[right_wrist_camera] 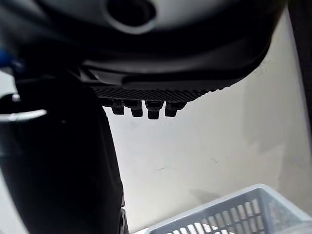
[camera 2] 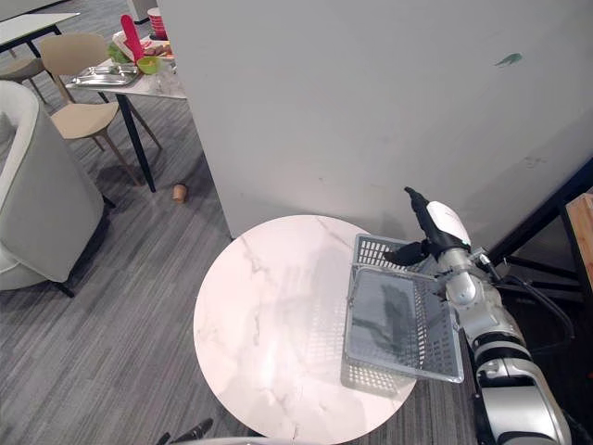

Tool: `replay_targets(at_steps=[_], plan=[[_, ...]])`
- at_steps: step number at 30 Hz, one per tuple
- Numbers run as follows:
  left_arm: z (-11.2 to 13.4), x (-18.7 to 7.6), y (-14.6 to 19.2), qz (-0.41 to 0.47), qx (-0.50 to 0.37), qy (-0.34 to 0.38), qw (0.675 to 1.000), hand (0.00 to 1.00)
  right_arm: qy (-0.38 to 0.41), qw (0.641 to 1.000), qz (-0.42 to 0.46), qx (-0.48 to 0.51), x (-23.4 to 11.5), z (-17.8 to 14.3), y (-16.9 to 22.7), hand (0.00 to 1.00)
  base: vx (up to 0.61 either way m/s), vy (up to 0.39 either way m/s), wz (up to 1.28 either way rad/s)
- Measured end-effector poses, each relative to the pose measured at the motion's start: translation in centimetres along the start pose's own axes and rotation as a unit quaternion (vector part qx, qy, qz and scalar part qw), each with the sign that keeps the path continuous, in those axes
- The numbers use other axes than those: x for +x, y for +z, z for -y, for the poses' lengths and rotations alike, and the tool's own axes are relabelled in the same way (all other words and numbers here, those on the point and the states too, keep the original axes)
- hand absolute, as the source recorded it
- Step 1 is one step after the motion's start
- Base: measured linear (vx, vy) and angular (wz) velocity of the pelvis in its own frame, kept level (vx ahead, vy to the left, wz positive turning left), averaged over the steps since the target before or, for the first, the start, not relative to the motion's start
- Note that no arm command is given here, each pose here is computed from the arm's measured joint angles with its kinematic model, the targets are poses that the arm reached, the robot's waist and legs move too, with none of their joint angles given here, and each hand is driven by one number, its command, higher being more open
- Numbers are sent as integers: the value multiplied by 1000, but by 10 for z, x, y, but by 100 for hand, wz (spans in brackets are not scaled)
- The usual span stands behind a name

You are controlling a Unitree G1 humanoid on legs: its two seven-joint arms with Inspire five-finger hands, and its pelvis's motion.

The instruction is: Pick vegetable in the basket

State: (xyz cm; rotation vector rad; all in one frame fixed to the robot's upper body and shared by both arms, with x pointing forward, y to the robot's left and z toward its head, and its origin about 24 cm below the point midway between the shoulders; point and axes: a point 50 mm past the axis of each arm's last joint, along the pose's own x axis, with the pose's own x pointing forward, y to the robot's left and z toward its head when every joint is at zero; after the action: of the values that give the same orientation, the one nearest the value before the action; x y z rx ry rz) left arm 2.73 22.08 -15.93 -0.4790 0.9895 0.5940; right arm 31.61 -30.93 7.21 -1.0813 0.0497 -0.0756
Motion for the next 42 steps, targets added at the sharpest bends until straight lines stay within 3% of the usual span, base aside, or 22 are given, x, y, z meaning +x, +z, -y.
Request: replay_targets(at_steps=[11, 21, 35, 42], plan=[[1, -1, -3, -6, 17, -11, 1000, 100, 2, 998, -54, -23, -2, 14, -23, 100, -106, -21, -8], [0, -4, -12, -22, 18, -16, 999, 100, -56, 993, -86, 54, -9, 33, -36, 100, -81, 5, -11], [1, -4, -6, -13, 25, -23, 999, 100, -20, 995, -90, 38, -11, 24, -38, 100, 77, -4, 1], [1, -3, -6, -17, 37, -25, 999, 100, 27, 993, -105, 38, -11, 3, -37, 100, -56, -24, 2]])
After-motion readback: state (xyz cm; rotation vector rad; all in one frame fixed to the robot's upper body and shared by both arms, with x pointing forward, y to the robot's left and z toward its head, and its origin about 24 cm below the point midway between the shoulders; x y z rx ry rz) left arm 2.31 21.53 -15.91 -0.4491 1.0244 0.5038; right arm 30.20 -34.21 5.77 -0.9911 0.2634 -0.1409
